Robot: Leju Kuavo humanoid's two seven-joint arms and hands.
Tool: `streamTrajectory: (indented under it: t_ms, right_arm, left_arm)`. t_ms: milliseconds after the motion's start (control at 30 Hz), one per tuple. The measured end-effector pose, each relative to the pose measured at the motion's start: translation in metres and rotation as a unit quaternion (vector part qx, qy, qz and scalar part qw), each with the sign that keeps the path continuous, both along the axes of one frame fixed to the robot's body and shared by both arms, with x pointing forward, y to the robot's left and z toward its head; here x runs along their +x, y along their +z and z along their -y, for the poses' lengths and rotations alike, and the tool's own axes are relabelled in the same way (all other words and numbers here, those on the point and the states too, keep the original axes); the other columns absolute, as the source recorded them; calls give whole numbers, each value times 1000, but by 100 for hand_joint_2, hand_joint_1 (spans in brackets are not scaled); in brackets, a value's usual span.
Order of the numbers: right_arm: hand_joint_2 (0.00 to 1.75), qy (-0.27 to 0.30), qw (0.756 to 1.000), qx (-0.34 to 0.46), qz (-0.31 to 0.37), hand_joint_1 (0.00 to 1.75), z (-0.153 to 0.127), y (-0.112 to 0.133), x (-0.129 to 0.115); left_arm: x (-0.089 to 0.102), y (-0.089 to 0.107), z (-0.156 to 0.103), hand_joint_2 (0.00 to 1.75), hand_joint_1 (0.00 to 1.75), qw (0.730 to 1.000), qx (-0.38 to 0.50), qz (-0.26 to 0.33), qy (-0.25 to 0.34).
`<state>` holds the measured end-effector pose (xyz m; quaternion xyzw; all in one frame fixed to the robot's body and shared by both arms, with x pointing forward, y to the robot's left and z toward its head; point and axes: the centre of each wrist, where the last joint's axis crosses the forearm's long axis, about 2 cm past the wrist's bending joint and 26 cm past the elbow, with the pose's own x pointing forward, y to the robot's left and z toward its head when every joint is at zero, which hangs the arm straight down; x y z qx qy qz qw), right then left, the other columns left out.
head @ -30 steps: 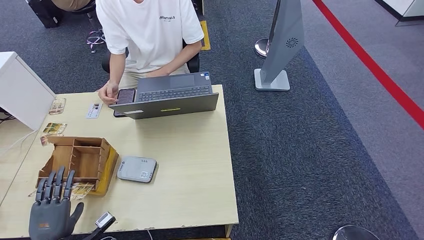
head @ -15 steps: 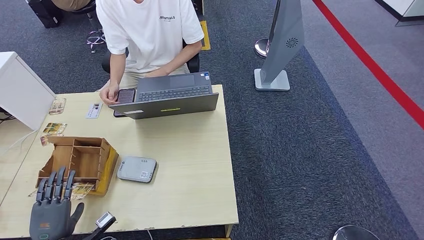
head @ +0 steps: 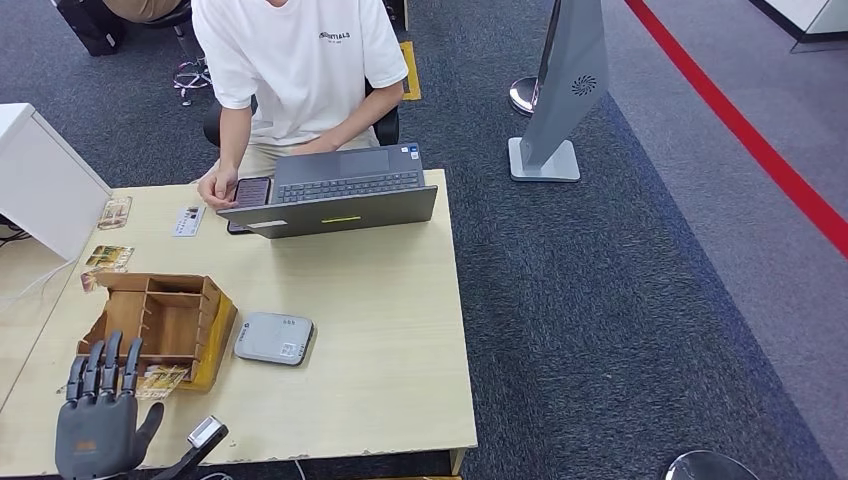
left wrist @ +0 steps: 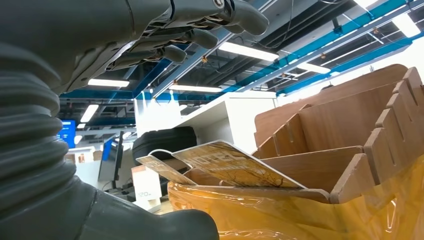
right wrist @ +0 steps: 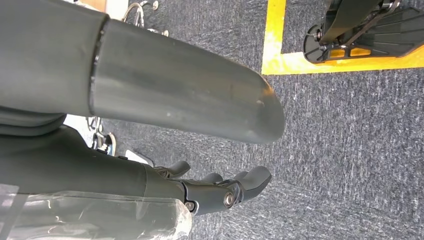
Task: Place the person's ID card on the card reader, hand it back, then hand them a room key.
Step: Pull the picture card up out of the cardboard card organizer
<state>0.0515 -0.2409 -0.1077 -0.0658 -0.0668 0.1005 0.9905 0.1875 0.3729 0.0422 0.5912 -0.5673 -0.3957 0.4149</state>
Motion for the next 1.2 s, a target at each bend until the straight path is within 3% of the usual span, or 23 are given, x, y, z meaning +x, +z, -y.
streamTrajectory:
  t_ms: [1200]
  right_arm:
    - [0,0,1000,-1,0,0,1,0,0]
  left_arm:
    - [1,-1,0,175,0,1000,1,-4,-6]
